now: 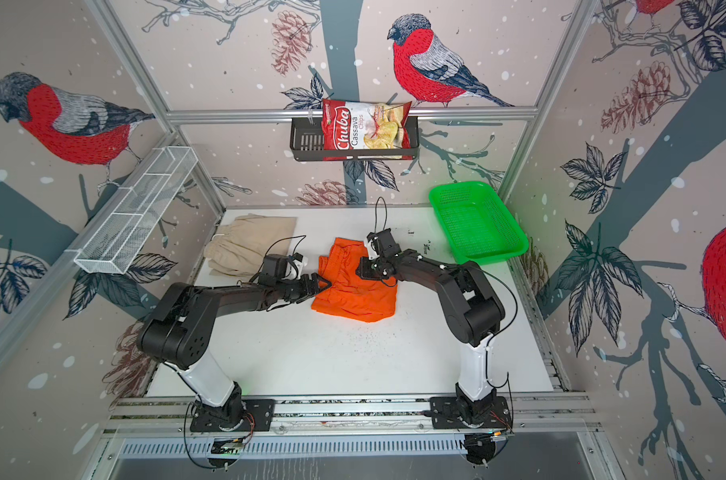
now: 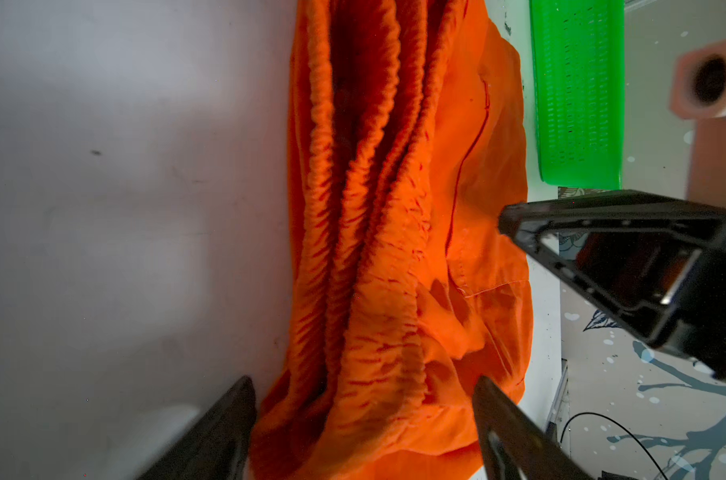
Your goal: Fold and stack the shorts
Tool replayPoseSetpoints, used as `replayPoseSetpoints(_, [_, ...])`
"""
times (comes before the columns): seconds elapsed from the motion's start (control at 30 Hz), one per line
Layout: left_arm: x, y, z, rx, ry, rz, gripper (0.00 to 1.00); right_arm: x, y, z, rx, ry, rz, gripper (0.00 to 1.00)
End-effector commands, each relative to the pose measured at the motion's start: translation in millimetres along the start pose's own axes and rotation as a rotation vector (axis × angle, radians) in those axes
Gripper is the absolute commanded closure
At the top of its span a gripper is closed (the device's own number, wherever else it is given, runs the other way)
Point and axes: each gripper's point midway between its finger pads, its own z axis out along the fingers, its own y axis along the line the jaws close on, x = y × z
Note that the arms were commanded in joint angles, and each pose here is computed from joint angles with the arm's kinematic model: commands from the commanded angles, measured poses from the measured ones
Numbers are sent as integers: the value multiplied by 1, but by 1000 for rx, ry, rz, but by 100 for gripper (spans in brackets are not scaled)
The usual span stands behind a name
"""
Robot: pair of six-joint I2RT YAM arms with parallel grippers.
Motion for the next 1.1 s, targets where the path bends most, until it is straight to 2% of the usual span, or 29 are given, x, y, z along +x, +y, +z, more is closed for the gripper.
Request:
replayPoseSetpoints(0.0, [17,20,3,-59,43,-62,18,0,26,15,-91,-7,12,80])
replayPoseSetpoints(0.27, [24,21,11,-29,52,-89,21,33,-1,57,-70,85,102,90])
replayPoseSetpoints(0.47, [19,5,21,23,46,-81,27,49,-9,66,-75,111,137,94])
replayPoseSetpoints(0.57, [14,-1,23,44,33,-79,38,51,-9,66,-77,113,141,94])
replayPoseSetpoints(0.63, [8,-8,21,64,9,-71,55,51,-9,65,-79,111,144,95])
replayPoseSetpoints(0.7, [2,-14,19,81,-13,-62,65,51,-7,65,-87,110,146,95])
replayPoseSetpoints(0.83, [-11,-28,15,104,-36,-30,96,46,-1,61,-101,94,135,94])
replayPoseSetpoints(0.87, [-14,-29,15,102,-37,-24,100,42,1,57,-104,84,131,94])
replayPoseSetpoints(0.93, [-18,-32,13,89,-34,-1,100,33,6,46,-111,56,119,89])
replayPoseSetpoints(1.07, [-27,-31,10,18,-7,69,100,11,8,15,-112,-19,111,71])
